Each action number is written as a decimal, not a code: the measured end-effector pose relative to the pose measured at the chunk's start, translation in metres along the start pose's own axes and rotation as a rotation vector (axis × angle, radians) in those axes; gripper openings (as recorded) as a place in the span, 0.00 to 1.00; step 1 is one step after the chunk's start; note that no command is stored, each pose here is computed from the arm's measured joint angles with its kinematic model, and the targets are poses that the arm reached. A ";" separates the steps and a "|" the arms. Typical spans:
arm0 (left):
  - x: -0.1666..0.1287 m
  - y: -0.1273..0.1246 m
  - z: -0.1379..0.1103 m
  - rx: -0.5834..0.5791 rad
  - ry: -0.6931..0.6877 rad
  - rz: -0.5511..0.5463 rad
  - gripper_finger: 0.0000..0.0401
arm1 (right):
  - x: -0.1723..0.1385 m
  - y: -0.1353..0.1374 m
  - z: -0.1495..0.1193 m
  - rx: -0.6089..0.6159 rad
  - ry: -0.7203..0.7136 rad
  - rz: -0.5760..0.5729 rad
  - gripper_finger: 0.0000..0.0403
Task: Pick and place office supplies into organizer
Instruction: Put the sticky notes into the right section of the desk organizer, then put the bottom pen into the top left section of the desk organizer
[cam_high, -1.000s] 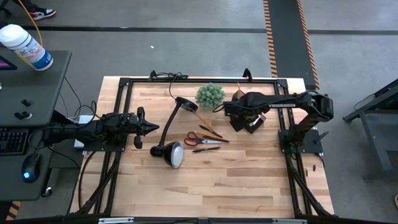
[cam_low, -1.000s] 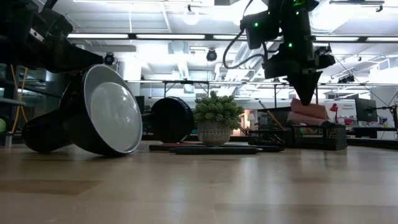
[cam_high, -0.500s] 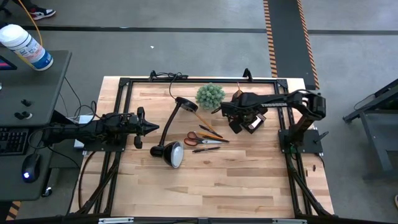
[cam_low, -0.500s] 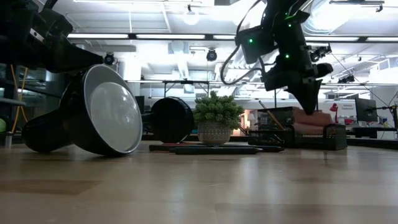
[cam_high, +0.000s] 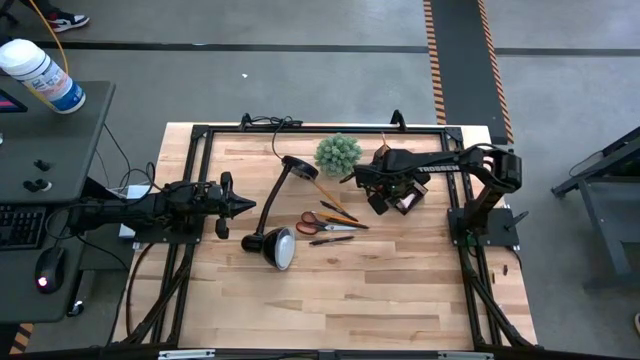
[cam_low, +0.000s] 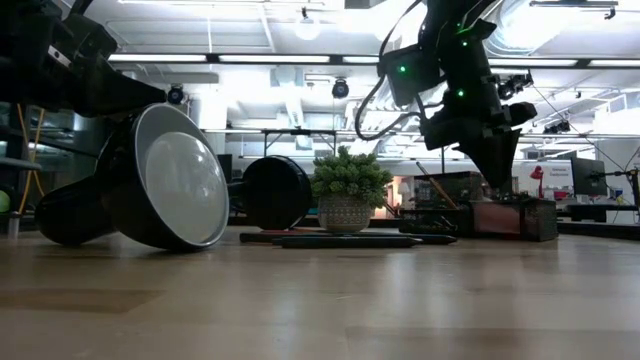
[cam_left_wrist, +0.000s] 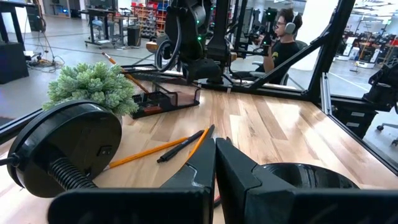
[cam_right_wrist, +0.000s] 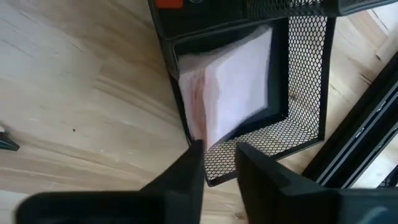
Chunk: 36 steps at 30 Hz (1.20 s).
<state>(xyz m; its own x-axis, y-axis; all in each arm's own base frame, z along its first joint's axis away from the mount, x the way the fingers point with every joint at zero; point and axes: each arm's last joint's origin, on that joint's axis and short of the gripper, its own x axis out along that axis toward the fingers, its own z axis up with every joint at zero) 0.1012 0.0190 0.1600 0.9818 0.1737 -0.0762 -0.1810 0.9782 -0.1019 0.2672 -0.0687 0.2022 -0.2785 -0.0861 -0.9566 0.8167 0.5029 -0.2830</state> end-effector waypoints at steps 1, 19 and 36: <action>0.000 0.000 0.000 0.000 0.000 0.000 0.00 | 0.000 0.000 0.000 0.000 0.000 0.000 0.25; 0.000 0.000 0.000 0.000 0.000 0.000 0.00 | -0.019 0.018 -0.013 -0.028 0.019 0.092 0.37; 0.000 0.000 0.000 0.003 0.000 0.000 0.00 | -0.031 0.101 -0.049 -0.494 -0.489 0.448 0.30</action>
<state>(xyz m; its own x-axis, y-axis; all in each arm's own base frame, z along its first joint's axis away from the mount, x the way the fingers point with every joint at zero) 0.1012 0.0190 0.1600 0.9818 0.1738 -0.0762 -0.1809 0.9786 -0.0986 0.3338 0.0269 0.2064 0.3650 -0.0945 -0.9262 0.4503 0.8886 0.0868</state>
